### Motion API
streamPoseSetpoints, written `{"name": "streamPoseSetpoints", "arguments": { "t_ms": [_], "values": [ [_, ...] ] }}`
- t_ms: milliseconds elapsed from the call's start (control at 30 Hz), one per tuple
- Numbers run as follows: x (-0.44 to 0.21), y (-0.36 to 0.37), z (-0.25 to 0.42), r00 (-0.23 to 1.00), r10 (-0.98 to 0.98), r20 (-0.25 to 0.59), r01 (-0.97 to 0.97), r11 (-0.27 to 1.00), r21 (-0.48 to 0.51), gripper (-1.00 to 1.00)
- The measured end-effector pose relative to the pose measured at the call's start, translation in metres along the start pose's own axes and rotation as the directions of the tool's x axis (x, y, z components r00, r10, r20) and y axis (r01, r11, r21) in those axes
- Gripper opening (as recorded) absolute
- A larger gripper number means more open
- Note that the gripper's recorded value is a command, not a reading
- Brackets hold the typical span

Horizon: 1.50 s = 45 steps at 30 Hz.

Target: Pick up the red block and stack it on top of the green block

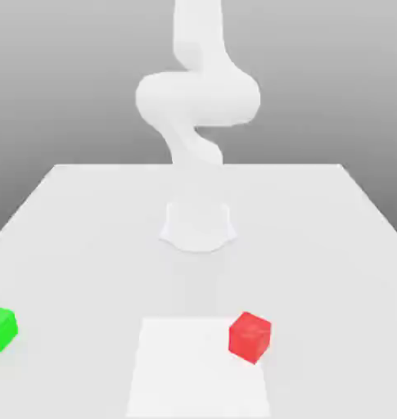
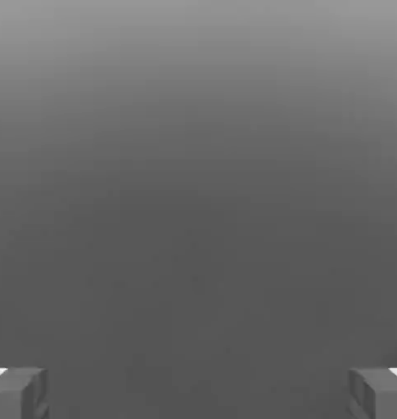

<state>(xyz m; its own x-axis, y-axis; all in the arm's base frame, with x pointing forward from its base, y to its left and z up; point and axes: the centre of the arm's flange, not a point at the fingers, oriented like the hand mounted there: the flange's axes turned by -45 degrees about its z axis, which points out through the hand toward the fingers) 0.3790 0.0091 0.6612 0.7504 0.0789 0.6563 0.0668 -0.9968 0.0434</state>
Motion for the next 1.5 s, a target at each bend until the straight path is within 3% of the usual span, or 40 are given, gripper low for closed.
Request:
{"name": "streamPoseSetpoints", "arguments": {
  "t_ms": [200,367,533,667,833,867,1100,1300,1500],
  "values": [
    [-0.053,-0.032,0.149,0.941,-0.266,0.208,0.252,0.963,0.094,0.0],
    [-0.128,-0.058,0.243,0.818,-0.472,0.329,0.415,0.88,0.229,0.0],
    [-0.221,-0.082,0.309,0.646,-0.655,0.392,0.523,0.754,0.397,0.0],
    [-0.291,-0.096,0.341,0.519,-0.758,0.395,0.56,0.65,0.513,0.0],
    [-0.328,-0.097,0.379,0.507,-0.766,0.396,0.559,0.642,0.525,0.0],
    [-0.334,-0.097,0.384,0.507,-0.766,0.396,0.559,0.642,0.525,-1.0],
    [-0.335,-0.097,0.385,0.506,-0.766,0.397,0.559,0.641,0.526,-1.0],
    [-0.301,-0.095,0.346,0.506,-0.766,0.397,0.559,0.642,0.525,-1.0],
    [-0.271,0.057,0.354,0.693,-0.43,0.578,0.29,0.901,0.322,-1.0]
  ]
}}
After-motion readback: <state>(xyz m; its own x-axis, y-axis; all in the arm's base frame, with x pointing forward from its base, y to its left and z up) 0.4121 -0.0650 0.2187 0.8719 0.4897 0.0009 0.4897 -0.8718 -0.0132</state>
